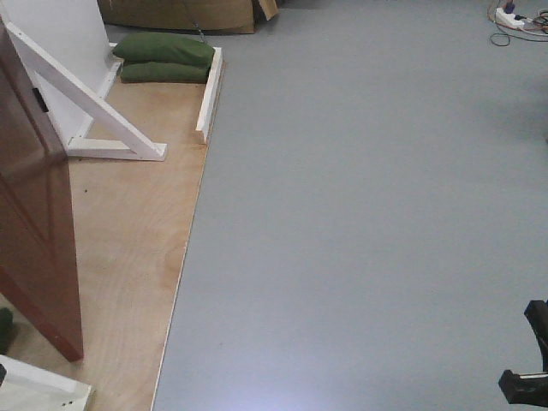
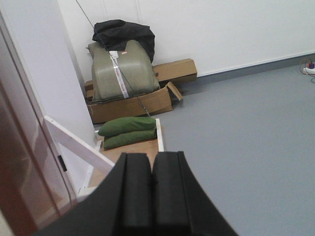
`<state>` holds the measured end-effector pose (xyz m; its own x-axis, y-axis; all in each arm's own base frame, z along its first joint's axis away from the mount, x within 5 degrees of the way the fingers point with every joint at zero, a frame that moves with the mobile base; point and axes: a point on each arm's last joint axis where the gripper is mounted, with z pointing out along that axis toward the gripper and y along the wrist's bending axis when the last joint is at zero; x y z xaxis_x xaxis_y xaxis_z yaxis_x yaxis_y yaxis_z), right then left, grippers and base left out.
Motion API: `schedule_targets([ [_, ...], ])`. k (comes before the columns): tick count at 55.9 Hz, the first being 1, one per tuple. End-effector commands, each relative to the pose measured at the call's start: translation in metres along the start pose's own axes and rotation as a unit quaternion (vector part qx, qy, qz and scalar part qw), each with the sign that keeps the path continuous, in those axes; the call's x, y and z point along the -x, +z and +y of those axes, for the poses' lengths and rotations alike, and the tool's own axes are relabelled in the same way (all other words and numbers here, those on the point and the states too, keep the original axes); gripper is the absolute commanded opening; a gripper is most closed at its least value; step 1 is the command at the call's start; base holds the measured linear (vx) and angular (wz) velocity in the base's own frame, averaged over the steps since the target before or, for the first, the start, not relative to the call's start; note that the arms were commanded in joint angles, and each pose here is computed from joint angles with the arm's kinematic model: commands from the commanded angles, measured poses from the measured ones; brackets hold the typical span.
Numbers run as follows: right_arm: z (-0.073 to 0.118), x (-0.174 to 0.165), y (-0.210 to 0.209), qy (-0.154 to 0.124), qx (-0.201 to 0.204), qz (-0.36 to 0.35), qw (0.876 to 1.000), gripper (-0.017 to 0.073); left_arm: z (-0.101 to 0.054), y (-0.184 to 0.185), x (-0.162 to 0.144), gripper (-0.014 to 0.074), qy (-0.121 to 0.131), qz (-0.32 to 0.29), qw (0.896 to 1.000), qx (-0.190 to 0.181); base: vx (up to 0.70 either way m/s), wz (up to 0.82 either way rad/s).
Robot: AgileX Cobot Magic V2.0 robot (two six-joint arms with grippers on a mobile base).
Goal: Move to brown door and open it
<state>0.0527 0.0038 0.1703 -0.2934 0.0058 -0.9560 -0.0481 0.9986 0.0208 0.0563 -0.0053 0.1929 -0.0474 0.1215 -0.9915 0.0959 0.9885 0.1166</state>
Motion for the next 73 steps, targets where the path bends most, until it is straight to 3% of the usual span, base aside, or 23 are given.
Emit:
schedule_targets([
  [1,-0.0005,0.0058,-0.0001,-0.005,-0.003,-0.039,0.999,0.0000,0.0016,-0.0025,0.0133,-0.0006,-0.007,-0.053,0.999,0.005,0.37,-0.06],
  [73,-0.0005,0.0058,-0.0001,-0.005,-0.003,-0.039,0.999,0.0000,0.0016,-0.0025,0.0134,-0.0006,-0.007,-0.054,0.999,0.005,0.29,-0.05],
])
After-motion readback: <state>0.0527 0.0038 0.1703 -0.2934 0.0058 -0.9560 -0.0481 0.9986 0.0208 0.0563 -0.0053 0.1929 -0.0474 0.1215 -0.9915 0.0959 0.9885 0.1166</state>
